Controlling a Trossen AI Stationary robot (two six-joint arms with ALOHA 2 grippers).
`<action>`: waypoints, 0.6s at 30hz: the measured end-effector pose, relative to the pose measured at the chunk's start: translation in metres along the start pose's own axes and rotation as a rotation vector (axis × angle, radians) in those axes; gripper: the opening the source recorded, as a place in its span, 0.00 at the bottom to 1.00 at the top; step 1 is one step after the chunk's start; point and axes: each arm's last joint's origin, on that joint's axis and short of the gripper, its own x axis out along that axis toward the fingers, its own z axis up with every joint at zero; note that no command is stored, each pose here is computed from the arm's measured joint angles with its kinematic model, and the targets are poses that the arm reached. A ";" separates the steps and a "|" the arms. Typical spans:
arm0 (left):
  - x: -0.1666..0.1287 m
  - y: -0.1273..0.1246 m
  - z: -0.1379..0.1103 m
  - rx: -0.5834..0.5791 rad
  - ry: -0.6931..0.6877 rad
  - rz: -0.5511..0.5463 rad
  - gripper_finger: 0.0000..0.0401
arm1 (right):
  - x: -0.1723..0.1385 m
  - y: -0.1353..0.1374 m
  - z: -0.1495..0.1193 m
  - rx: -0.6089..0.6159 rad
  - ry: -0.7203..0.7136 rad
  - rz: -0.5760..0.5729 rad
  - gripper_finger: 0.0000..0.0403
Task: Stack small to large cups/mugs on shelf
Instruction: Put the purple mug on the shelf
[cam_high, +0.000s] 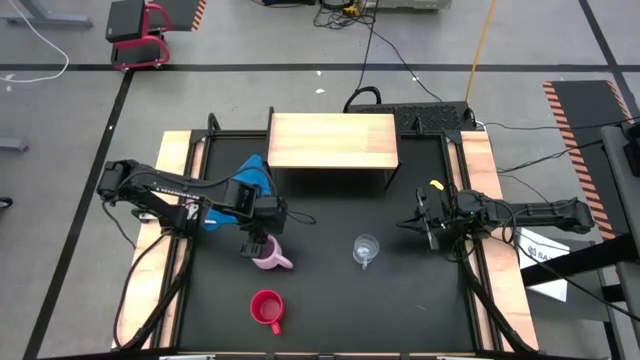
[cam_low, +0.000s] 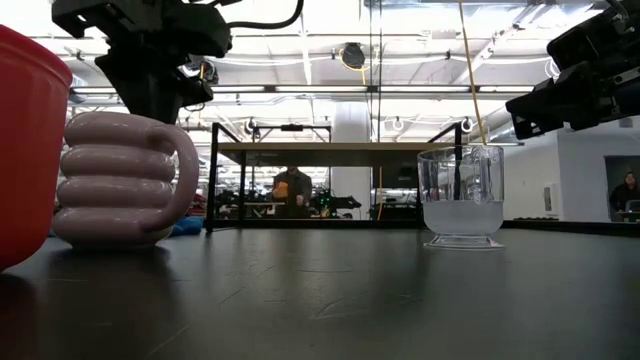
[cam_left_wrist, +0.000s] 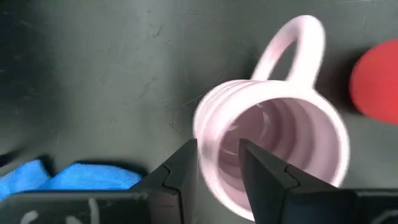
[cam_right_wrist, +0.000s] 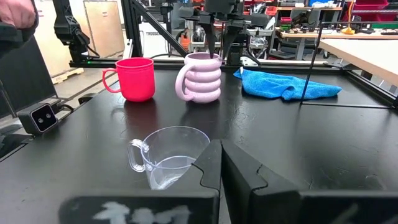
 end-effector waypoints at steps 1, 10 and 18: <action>0.001 0.000 0.000 -0.002 0.006 0.001 0.30 | 0.000 0.000 0.000 0.000 0.000 0.000 0.00; 0.011 0.002 -0.006 -0.013 0.046 0.021 0.30 | 0.000 0.000 0.000 0.000 0.000 0.000 0.00; 0.017 0.002 -0.010 -0.014 0.060 0.020 0.30 | 0.000 0.000 0.000 0.000 0.000 0.000 0.00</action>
